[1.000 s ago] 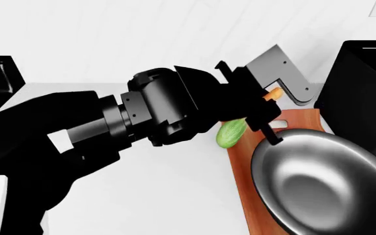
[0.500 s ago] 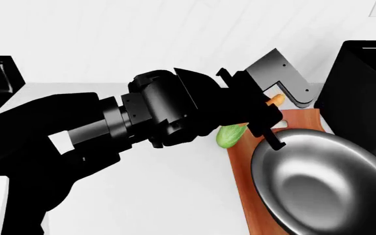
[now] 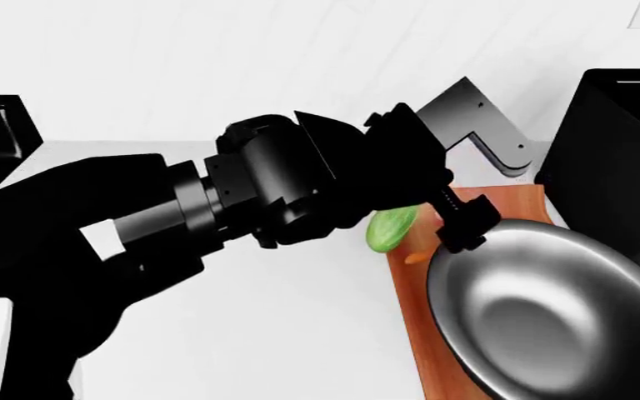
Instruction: Place the two vegetables and bowl onto the tray for setting up a vegetable dip station.
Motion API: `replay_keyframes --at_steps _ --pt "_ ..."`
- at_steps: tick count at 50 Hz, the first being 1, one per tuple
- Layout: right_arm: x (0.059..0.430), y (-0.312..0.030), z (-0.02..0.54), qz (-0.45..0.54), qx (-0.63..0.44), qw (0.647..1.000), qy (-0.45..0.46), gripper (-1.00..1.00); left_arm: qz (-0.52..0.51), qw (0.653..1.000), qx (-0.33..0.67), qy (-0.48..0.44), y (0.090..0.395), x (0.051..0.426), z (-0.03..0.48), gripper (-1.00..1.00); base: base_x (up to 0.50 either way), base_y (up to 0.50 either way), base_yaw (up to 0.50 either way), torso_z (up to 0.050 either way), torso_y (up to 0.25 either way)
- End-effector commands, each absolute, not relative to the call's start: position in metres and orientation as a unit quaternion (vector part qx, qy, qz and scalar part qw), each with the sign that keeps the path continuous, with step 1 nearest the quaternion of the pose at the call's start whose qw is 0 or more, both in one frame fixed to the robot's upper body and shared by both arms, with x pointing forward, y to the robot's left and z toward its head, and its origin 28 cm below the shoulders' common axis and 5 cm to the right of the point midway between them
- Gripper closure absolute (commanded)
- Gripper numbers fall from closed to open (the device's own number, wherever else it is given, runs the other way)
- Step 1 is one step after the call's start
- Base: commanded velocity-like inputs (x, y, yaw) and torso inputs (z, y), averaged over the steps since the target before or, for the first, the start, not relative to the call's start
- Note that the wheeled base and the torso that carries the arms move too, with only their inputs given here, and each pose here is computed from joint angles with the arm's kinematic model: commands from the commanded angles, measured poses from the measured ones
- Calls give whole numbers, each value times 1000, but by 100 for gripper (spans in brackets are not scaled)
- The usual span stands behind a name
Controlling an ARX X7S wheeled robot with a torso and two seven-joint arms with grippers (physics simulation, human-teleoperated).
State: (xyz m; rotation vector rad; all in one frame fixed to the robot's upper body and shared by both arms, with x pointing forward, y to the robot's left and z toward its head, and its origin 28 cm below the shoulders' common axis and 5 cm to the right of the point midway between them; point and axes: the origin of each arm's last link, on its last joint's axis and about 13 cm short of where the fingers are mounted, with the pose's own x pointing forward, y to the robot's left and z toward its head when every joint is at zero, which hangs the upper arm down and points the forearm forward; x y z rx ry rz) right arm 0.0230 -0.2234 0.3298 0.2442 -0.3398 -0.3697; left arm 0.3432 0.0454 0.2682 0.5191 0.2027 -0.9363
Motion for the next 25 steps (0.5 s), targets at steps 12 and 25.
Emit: replay_keyframes --at_steps 12,25 --pt "18 -220 338 -179 118 961 -176 -100 -425 869 244 67 44 337 317 -100 0 0 0 0 0" --pt "21 -211 343 -150 94 970 -164 -100 -333 908 237 96 61 310 414 -100 0 0 0 0 0"
